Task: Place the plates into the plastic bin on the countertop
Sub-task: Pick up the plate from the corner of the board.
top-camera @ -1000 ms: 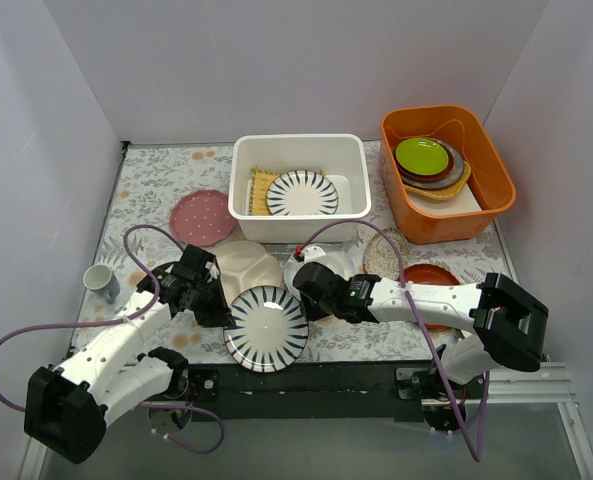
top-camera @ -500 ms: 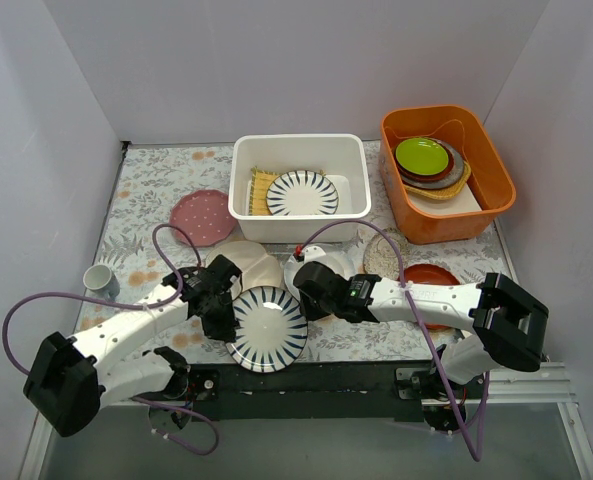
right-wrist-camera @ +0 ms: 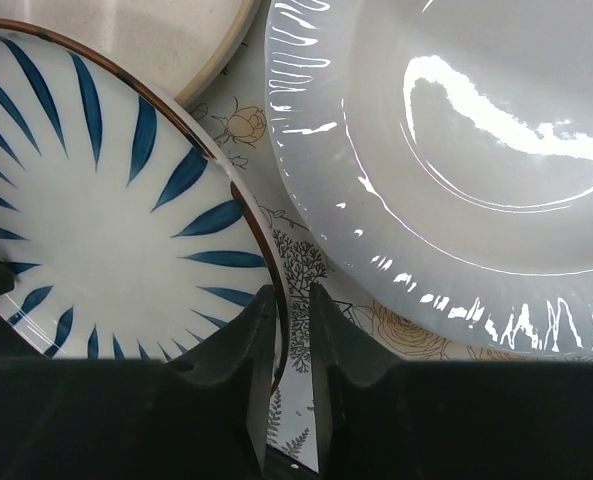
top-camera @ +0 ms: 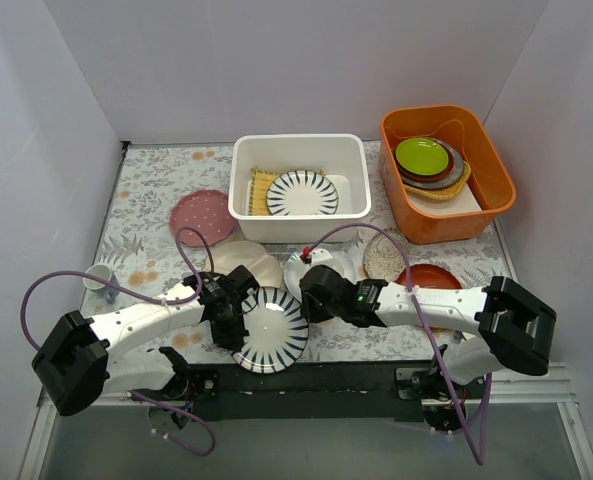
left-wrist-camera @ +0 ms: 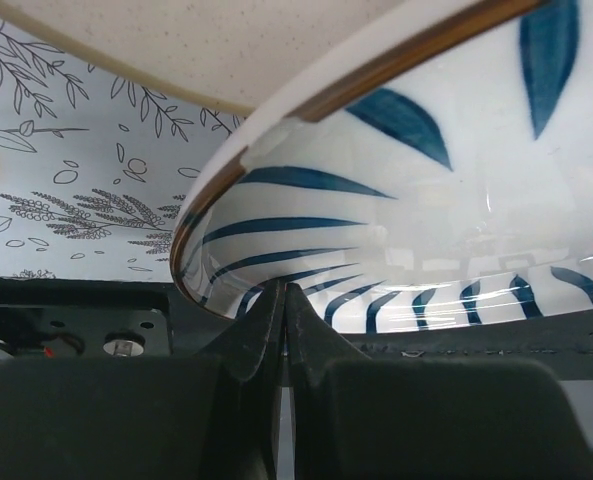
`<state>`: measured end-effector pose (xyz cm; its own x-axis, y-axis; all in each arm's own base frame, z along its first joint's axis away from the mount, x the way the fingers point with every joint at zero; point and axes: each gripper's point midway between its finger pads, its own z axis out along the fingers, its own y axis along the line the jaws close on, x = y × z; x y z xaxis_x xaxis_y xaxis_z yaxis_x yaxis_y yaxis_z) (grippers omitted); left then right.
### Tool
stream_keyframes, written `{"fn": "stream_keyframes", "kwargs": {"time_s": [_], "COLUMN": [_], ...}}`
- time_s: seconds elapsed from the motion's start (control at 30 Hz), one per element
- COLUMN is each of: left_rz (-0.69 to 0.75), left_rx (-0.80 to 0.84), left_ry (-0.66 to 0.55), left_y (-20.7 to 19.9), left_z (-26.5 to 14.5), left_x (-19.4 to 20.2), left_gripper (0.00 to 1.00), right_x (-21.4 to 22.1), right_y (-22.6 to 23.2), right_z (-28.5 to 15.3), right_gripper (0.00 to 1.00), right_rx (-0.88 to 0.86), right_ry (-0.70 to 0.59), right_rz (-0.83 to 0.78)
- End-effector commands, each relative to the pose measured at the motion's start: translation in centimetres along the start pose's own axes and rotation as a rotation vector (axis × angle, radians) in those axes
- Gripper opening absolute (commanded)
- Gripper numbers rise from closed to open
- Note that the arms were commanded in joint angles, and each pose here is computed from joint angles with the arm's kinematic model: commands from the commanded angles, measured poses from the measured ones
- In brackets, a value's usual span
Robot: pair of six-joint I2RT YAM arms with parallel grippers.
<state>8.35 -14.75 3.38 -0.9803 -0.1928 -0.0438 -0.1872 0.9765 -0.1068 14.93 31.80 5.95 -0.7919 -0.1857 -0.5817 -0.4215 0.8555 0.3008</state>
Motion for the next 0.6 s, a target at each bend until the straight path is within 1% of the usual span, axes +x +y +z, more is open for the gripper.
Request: {"fn": "stream_keyframes", "kwargs": {"time_s": [0.0, 0.13, 0.2, 0.23, 0.27, 0.3, 0.37, 0.5, 0.57], "left_rz": [-0.029, -0.034, -0.036, -0.036, -0.037, -0.037, -0.037, -0.037, -0.037], "left_rx": [-0.029, -0.014, -0.014, -0.017, -0.02, -0.021, -0.017, -0.019, -0.022], "left_ry": [-0.043, -0.045, -0.04, -0.038, -0.035, -0.036, -0.039, -0.04, -0.035], "left_y": [0.5, 0.4, 0.4, 0.4, 0.5, 0.5, 0.4, 0.4, 0.4], "left_z": [1.0, 1.2, 1.4, 1.5, 1.6, 1.6, 1.6, 1.7, 1.8], "left_x": [-0.5, -0.4, -0.3, -0.2, -0.1, -0.2, -0.2, -0.2, -0.1], "left_gripper": [0.0, 0.0, 0.0, 0.0, 0.0, 0.0, 0.0, 0.0, 0.0], "right_x": [-0.2, 0.8, 1.4, 1.7, 1.6, 2.3, 1.9, 2.9, 2.5], "right_y": [-0.3, -0.6, -0.8, -0.8, -0.6, -1.1, -0.5, -0.8, 0.1], "right_z": [-0.6, -0.8, -0.9, -1.0, -1.3, -1.3, -1.7, -1.6, -1.8], "right_gripper": [0.3, 0.38, 0.44, 0.47, 0.52, 0.54, 0.61, 0.65, 0.66], "right_rx": [-0.027, -0.048, -0.065, -0.076, -0.095, -0.097, -0.148, -0.204, -0.262], "right_ry": [-0.034, -0.02, -0.017, -0.016, -0.025, -0.014, -0.049, -0.059, -0.076], "right_rz": [0.042, 0.064, 0.084, 0.09, 0.096, 0.099, 0.118, 0.146, 0.151]}}
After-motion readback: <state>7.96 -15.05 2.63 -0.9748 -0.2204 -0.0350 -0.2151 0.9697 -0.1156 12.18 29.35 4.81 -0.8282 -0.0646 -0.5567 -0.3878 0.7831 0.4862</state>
